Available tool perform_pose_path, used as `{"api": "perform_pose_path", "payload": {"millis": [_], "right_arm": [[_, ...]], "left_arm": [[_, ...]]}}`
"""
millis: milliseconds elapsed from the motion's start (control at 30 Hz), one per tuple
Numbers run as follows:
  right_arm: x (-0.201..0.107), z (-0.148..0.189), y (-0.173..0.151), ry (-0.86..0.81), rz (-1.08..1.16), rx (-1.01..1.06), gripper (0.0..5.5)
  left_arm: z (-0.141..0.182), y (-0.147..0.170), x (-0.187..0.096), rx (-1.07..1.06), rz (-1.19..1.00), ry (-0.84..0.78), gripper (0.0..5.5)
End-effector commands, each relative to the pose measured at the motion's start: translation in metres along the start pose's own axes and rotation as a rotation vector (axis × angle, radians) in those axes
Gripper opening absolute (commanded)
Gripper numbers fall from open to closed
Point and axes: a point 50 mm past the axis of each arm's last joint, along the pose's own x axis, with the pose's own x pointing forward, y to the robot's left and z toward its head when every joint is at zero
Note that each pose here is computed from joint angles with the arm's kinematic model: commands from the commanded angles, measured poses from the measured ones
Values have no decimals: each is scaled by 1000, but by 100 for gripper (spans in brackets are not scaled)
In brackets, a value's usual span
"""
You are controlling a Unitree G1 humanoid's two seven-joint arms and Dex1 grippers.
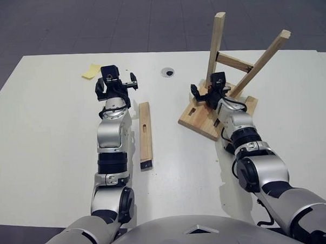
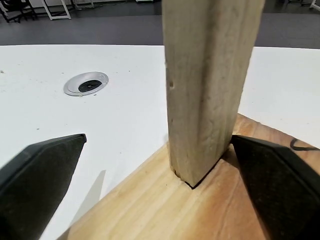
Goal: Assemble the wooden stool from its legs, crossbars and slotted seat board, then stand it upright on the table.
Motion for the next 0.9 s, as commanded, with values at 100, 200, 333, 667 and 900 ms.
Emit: {"api": "perform_pose_path", "payload": {"millis": [100, 200, 333, 667, 900], "right_arm": [[1, -2, 22, 10, 246, -36, 537], [0, -4, 30, 18, 297, -39, 537], [0, -8, 46, 18, 325, -9, 537], [-7, 6, 61, -83, 317, 9, 537], [-68, 53, 41, -264, 260, -67, 537]], "left_arm": [[3, -1, 2, 34, -13, 5, 540], [3, -1, 2, 37, -12, 5, 540], [3, 0, 2, 36, -7, 6, 540], [4, 3, 0, 36, 1, -10, 540], [3, 32, -19, 149, -5, -32, 540]]}}
